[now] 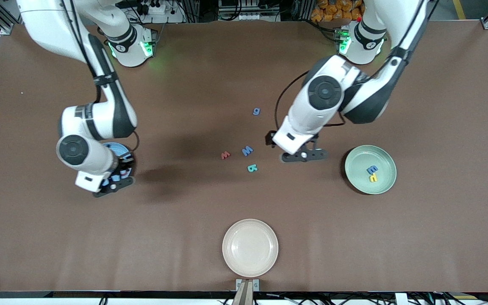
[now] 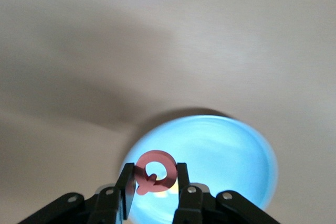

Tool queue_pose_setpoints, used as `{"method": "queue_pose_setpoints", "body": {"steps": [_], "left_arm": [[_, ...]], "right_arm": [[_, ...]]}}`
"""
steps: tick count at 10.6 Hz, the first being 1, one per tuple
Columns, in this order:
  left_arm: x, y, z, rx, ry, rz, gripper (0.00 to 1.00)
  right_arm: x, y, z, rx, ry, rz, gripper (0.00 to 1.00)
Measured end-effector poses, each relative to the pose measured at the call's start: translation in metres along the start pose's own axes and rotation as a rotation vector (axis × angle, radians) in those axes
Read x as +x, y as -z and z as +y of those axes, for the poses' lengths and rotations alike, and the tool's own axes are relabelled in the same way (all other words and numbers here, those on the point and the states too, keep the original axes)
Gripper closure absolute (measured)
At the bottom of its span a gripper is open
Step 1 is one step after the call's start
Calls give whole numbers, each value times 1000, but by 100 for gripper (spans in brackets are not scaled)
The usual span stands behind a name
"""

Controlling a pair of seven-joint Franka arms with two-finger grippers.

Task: Sort uppercase to blue plate, lowercase to green plate
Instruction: 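Carry the Q to the blue plate while the left gripper reaches letters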

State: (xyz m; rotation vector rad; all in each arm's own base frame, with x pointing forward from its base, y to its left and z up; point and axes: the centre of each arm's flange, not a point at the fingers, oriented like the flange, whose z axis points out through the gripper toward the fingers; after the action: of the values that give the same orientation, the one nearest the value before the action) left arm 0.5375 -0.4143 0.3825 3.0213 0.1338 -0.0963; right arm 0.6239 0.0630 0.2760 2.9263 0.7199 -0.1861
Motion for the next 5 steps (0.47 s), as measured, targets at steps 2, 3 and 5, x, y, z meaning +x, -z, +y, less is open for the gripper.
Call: {"method": "queue_pose_setpoints", "body": {"steps": [2,3,5], "left_arm": [[-22,-27,37,-26,25,11,0],[-28,-44,54,-15,50,27,0],[-35,-86,88,63,105,112,0]], "right_arm": [[-26,-31,38,-38,71,58,63],[-36,-45,47,-51,99,79,63],[-48,-65,49,-58,110,88,63]]}}
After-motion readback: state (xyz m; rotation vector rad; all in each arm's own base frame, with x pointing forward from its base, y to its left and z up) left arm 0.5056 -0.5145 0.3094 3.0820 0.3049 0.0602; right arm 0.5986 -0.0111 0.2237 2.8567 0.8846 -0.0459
